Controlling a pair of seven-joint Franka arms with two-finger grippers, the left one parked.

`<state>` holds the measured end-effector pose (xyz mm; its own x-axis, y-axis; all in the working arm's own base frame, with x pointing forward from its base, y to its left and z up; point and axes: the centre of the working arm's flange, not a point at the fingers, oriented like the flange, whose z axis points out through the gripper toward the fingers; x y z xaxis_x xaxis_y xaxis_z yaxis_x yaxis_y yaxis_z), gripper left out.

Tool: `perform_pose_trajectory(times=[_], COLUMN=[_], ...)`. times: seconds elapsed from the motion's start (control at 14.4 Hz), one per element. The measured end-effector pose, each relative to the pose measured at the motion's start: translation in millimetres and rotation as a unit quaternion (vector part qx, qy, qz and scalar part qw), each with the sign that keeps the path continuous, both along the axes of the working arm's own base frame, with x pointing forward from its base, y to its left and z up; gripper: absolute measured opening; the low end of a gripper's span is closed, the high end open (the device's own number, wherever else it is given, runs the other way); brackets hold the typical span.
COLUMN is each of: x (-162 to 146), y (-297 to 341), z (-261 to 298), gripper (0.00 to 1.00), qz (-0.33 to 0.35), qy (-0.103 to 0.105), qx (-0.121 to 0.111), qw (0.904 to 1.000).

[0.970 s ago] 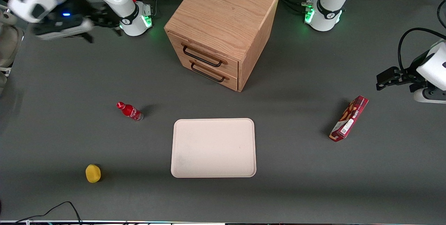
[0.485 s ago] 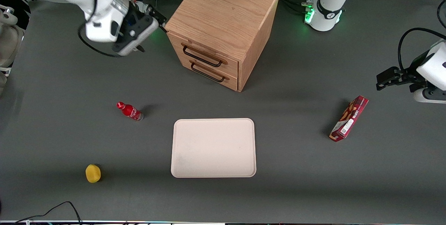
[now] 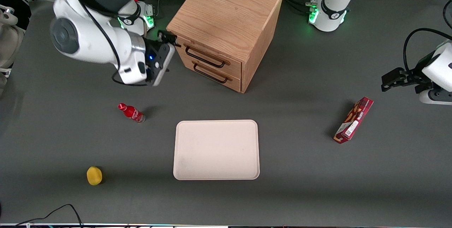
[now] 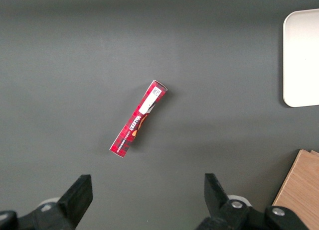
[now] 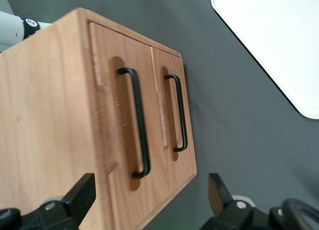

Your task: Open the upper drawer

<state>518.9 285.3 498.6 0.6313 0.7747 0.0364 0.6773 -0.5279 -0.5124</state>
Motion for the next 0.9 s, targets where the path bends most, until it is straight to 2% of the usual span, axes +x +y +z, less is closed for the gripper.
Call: perform_pose_trajectory(times=[0.21,0.42,0.9], x=[3.5,-6.9,-33.6], y=[4.6,14.7,47.7], z=[-41.0,-63.9,-95.2], gripper=[1.0,1.0,1.0], qz=[-0.01,-0.01,-0.015], qy=[0.005,0.007,-0.01], qx=[0.0,-0.003,-0.004], qw=[0.9999,0.9999,0.9998])
